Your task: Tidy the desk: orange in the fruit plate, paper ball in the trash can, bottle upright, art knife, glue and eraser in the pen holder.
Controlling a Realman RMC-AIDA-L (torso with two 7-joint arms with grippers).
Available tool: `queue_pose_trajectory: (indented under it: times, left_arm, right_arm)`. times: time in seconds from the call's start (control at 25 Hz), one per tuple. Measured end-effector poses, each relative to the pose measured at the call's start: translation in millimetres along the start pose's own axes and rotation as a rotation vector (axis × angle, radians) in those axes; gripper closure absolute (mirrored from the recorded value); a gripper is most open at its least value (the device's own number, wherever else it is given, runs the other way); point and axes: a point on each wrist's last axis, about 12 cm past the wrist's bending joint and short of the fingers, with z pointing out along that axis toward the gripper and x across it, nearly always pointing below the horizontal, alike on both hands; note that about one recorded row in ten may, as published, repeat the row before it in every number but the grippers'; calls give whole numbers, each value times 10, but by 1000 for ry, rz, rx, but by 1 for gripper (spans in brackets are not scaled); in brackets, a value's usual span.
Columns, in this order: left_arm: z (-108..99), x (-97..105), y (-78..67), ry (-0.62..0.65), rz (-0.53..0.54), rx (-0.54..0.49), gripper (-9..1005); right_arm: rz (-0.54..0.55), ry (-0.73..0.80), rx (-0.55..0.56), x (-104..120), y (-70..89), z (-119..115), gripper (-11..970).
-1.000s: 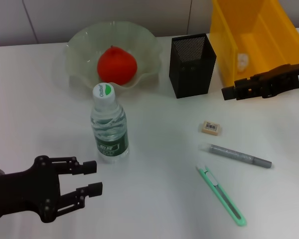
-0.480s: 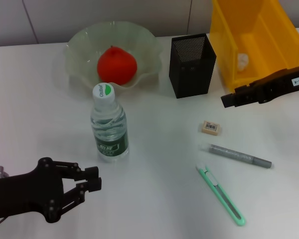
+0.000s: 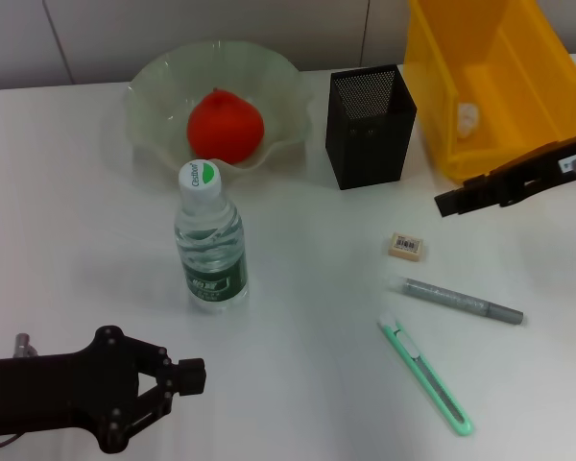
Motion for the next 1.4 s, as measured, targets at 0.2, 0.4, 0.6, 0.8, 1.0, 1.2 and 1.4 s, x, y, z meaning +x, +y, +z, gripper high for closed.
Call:
queue_pose_trajectory:
  times: [0.2,0.4,0.6,0.8,1.0,1.2,1.4]
  left_arm:
    - [-39,-14,-4,-1,1,9,952]
    - [-81,-25,12,7,5,7,958]
    - [-138,-44,37,20,12,2,961]
    - [-160,-55,50,20,24,-5,961]
    - [-189,-81,77,-4,43,-36,961]
    - [-213,-101,96,-16,62,-52,961]
    - [-234,-154,137,-38,88,-74,961]
  right_arm:
    - [26,85,7,-84,54,162,423]
    - [56,137,-14,-241,174,367,423]
    - [102,144,-13,-434,278,449,423]
    - [126,220,43,-427,375,554,424]
    - [122,267,52,-236,516,693,433]
    - [149,251,-10,-38,573,807,442]
    - [170,242,-19,107,567,849,537]
